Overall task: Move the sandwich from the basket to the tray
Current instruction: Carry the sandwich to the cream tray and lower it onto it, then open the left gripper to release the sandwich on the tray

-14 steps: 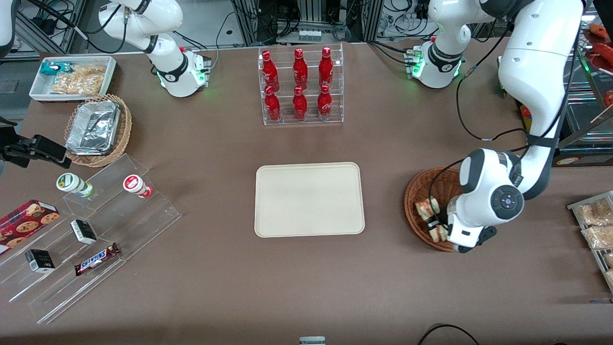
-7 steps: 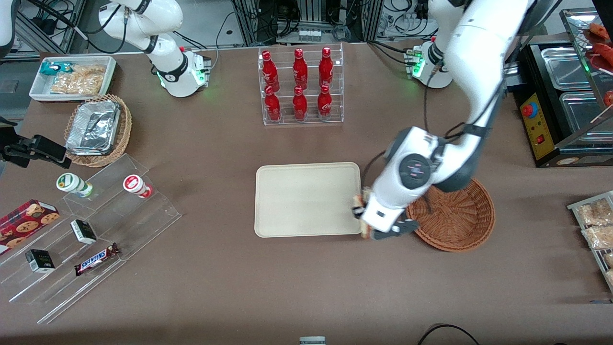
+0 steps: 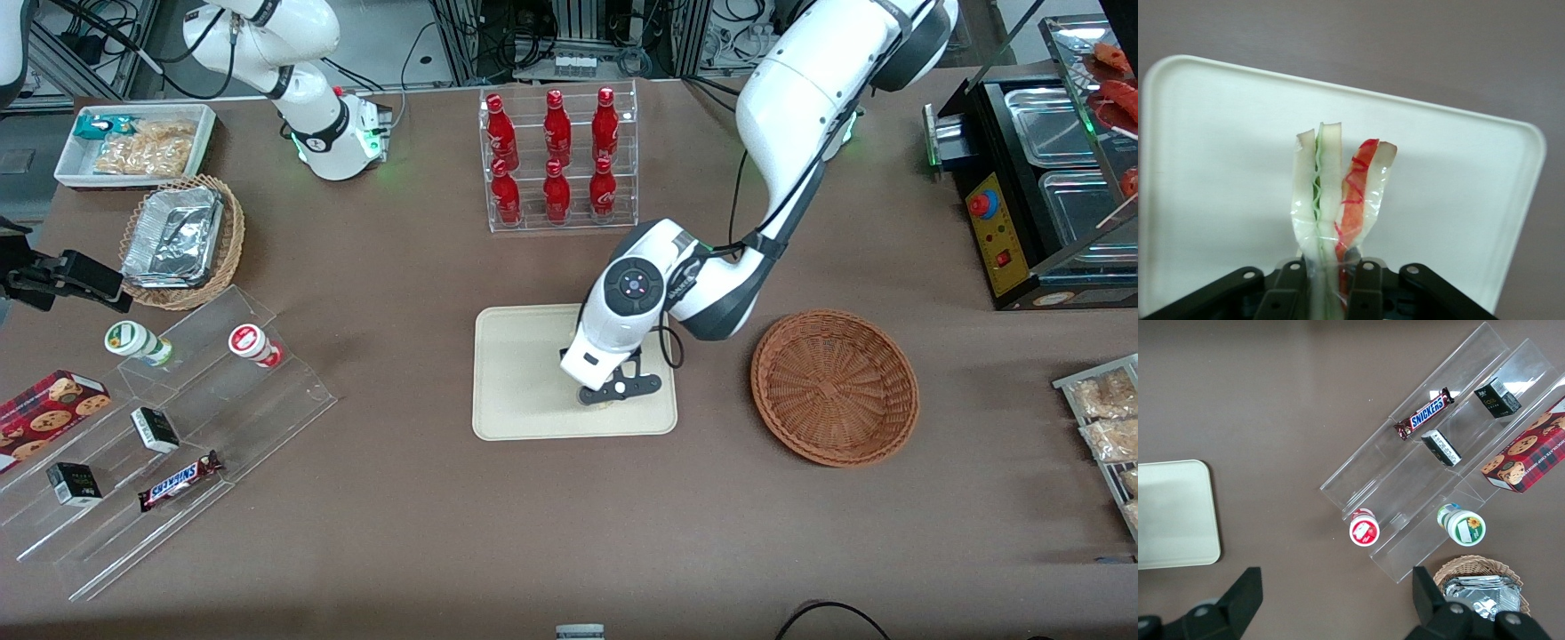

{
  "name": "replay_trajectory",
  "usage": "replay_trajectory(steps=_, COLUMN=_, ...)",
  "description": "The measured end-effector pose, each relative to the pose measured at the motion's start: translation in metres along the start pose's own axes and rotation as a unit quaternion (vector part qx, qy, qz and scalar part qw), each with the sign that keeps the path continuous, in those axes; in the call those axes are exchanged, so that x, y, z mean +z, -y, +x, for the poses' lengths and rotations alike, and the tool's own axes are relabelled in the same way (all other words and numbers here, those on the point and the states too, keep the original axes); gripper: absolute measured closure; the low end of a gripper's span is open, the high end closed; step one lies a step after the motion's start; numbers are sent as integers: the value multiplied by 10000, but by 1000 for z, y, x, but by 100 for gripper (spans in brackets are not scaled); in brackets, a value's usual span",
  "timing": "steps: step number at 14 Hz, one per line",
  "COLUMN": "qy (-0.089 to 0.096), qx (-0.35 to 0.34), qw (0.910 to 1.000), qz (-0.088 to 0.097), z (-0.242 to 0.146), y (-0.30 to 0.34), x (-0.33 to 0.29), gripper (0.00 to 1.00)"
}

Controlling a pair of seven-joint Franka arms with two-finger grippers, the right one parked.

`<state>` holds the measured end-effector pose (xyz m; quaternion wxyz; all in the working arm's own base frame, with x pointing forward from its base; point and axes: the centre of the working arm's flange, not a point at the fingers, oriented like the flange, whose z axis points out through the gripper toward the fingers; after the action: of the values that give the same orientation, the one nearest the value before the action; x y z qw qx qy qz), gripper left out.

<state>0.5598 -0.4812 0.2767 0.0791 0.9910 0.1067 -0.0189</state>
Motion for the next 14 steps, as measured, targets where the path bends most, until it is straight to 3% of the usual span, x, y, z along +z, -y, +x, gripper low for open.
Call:
replay_trajectory(steps=8, qy=-55, qx=-190, qw=9998, qz=-72, z=8, y=-7, x=15, gripper=1)
replay_trajectory(steps=11, qy=-436, qx=-269, qw=9987, qz=7, z=38, y=7, x=-9, gripper=0)
replay_trajectory(steps=14, qy=-722, qx=-437, qw=9958, qz=363, z=72, y=41, x=-82, gripper=0)
